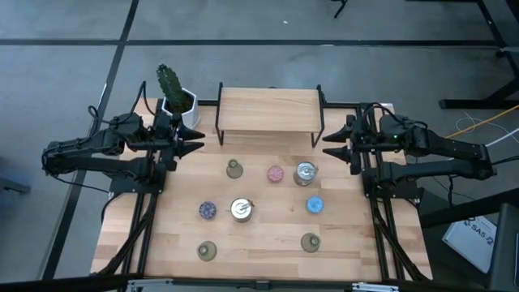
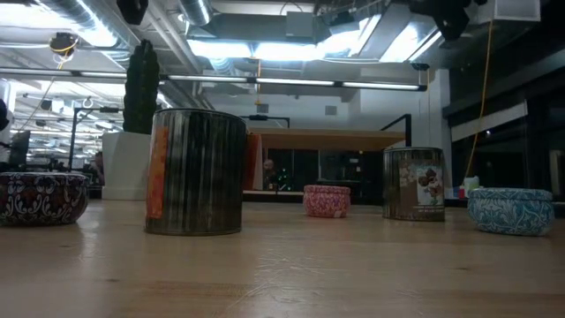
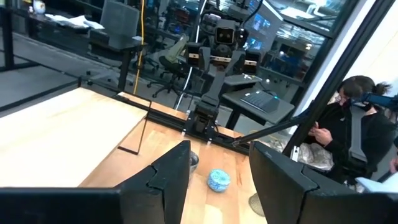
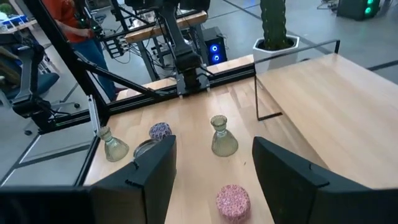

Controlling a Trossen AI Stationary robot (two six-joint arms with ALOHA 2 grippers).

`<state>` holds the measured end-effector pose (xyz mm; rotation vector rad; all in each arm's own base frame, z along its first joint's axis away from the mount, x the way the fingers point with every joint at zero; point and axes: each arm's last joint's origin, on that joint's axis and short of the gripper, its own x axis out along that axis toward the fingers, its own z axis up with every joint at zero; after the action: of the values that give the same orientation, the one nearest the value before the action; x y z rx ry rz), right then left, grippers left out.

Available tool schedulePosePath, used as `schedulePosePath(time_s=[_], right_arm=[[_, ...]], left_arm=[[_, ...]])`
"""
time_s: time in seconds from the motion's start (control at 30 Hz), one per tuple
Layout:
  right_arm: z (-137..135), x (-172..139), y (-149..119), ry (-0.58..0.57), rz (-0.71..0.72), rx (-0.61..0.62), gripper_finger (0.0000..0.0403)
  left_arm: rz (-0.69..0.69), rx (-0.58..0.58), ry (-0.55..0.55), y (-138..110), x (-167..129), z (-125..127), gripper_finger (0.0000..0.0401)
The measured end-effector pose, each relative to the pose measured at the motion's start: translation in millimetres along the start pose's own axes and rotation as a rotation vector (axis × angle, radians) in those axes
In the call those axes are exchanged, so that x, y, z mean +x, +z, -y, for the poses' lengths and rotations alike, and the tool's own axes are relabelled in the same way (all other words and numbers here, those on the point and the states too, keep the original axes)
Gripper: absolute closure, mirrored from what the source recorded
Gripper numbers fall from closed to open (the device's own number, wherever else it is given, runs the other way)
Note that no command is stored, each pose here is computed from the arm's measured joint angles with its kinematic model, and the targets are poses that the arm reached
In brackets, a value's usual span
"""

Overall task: Pick & Place candle stick holders
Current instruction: Put the top right silver scented candle on the shelf

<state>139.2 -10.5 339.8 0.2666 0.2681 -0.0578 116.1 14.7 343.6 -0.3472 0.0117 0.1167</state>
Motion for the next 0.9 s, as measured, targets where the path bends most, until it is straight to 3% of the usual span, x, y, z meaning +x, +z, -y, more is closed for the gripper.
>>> schedulePosePath(time_s=[0.2, 0.6, 0.9], right_arm=[[1.2, -0.1, -4.6, -0.012, -0.048, 0.001, 0.0182], [3.0, -0.8, -11.9, -0.029, -0.124, -0.028, 0.0094], [4.8, 4.8, -17.7, -0.045, -0.196, -0.030, 0.0056]], left_arm=[[-0.002, 0.008, 0.010, -0.4, 1.2, -0.4, 0.0240], [-0.002, 0.035, 0.009, -0.4, 1.2, -0.4, 0.0240], [-0.003, 0.052, 0.009, -0.5, 1.2, -0.4, 0.0235]])
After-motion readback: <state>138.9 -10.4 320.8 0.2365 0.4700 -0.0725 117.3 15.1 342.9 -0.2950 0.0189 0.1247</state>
